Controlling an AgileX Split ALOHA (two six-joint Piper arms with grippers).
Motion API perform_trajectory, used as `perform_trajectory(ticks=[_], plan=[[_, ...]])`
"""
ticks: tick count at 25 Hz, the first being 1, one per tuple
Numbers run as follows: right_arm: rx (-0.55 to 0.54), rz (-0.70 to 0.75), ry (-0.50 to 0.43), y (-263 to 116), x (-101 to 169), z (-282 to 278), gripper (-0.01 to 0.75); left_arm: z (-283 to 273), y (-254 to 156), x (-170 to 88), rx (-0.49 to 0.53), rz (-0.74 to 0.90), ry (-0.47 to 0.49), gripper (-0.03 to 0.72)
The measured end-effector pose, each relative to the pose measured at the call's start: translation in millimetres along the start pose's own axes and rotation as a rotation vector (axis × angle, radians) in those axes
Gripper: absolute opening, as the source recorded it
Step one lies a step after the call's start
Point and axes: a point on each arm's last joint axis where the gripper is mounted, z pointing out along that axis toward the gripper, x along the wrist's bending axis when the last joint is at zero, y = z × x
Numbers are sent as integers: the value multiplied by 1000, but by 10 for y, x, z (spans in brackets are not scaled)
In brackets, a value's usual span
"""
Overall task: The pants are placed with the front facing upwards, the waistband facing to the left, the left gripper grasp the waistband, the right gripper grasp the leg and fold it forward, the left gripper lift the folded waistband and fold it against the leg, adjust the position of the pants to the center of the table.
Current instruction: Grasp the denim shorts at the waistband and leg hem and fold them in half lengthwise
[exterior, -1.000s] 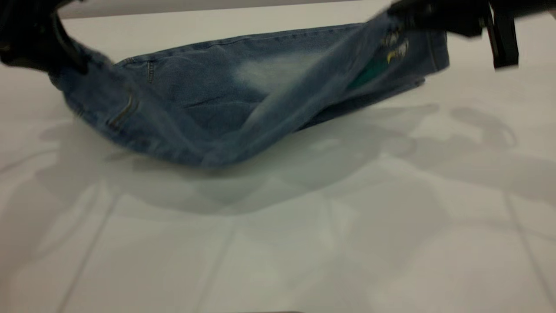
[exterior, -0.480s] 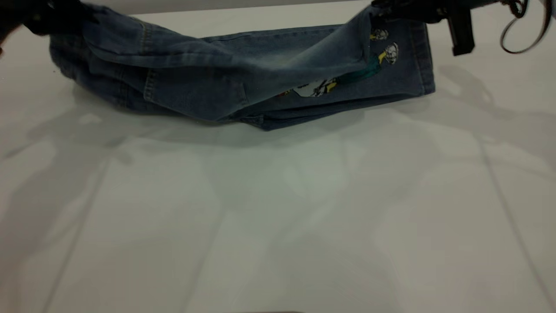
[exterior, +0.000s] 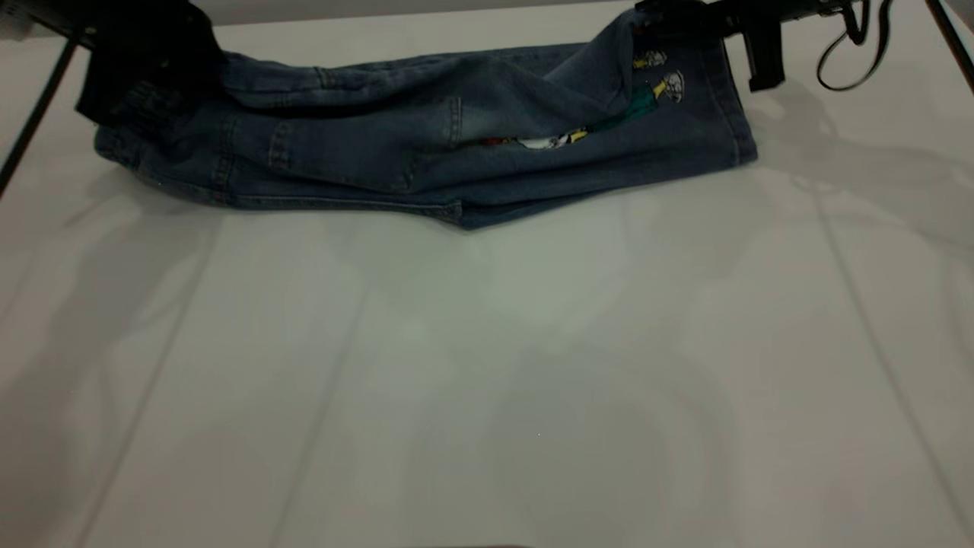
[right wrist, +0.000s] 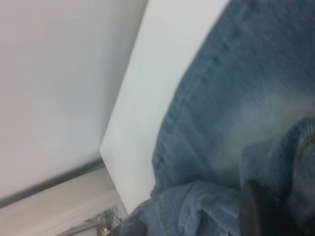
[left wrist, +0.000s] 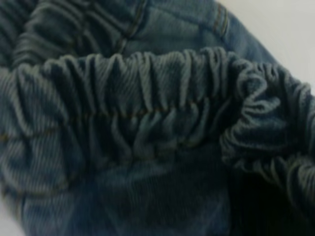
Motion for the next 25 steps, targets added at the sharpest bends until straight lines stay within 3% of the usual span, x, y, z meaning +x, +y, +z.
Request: perform_trajectory(ticks=[14,18,22,25], plan=[[-62,102,-24,187,-114,161,71,267,31,88,-75,-117,27,118],[-75,108,-30,200,-118,161,165,264,64,86,-111,-109,24,245],[-69,109,-27,194,-114,161,319,262,82,86,-130,-91,23,435],[-39,96,-10,168,-97,163,427,256,83,75,-127,12,23,520]])
